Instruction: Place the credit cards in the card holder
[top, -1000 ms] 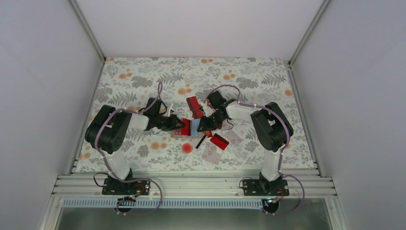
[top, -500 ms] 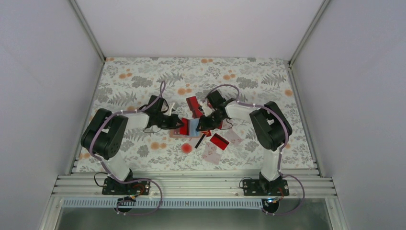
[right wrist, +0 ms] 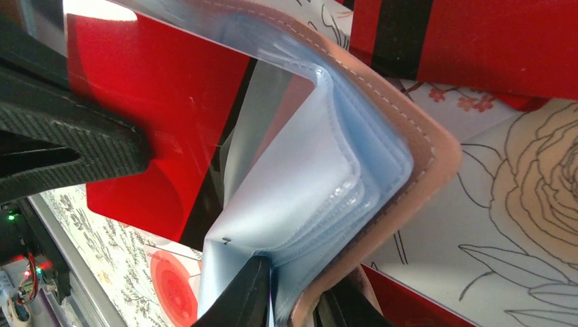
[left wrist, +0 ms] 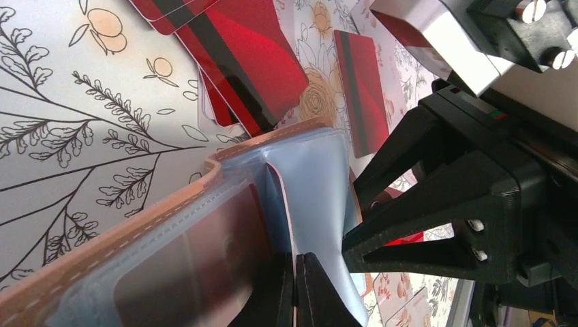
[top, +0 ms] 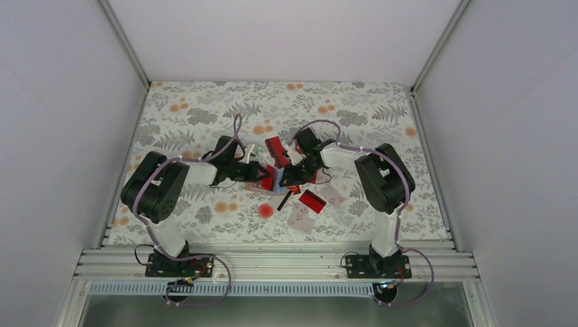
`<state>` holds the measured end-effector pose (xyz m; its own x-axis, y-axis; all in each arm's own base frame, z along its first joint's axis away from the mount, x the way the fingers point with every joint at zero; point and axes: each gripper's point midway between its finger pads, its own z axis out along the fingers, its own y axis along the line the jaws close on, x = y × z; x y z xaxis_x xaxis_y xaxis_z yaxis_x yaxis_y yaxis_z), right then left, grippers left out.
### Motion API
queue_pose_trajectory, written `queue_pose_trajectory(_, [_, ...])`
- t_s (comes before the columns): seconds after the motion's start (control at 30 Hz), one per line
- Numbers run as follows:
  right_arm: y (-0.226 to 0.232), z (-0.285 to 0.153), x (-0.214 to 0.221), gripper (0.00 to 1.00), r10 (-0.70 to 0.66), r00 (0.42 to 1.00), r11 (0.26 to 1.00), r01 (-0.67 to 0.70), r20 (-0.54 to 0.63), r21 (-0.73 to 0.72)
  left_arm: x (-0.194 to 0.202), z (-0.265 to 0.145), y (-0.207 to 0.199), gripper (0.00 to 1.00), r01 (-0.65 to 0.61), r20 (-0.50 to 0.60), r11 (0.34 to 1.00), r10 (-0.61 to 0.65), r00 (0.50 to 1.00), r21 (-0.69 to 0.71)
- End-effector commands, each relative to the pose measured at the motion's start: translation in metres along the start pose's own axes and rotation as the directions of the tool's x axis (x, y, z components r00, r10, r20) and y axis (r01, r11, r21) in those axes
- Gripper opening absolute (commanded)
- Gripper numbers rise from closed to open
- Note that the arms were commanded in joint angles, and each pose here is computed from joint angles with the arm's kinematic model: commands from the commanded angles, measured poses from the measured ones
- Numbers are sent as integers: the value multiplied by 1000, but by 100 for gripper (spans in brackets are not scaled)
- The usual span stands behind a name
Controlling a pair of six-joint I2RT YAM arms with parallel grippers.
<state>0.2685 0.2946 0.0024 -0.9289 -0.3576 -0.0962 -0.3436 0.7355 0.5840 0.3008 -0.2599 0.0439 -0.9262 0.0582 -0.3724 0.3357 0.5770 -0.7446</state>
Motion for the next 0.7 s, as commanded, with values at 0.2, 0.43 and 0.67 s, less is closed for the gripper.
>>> queue_pose_trajectory(0.2, [-128, 47, 121, 21, 196, 934, 873, -29, -297, 486, 0, 9, 5, 2, -69, -37, 990, 65, 997, -120])
queue_pose_trajectory(0.43, [-108, 18, 99, 39, 179, 954, 861, -35, -239, 507, 11, -4, 16, 2, -88, -91, 970, 69, 993, -227])
queue_pose_trajectory(0.67, [-91, -33, 86, 47, 156, 973, 818, -30, -171, 575, 7, -14, 14, 2, -99, -92, 958, 77, 993, -271])
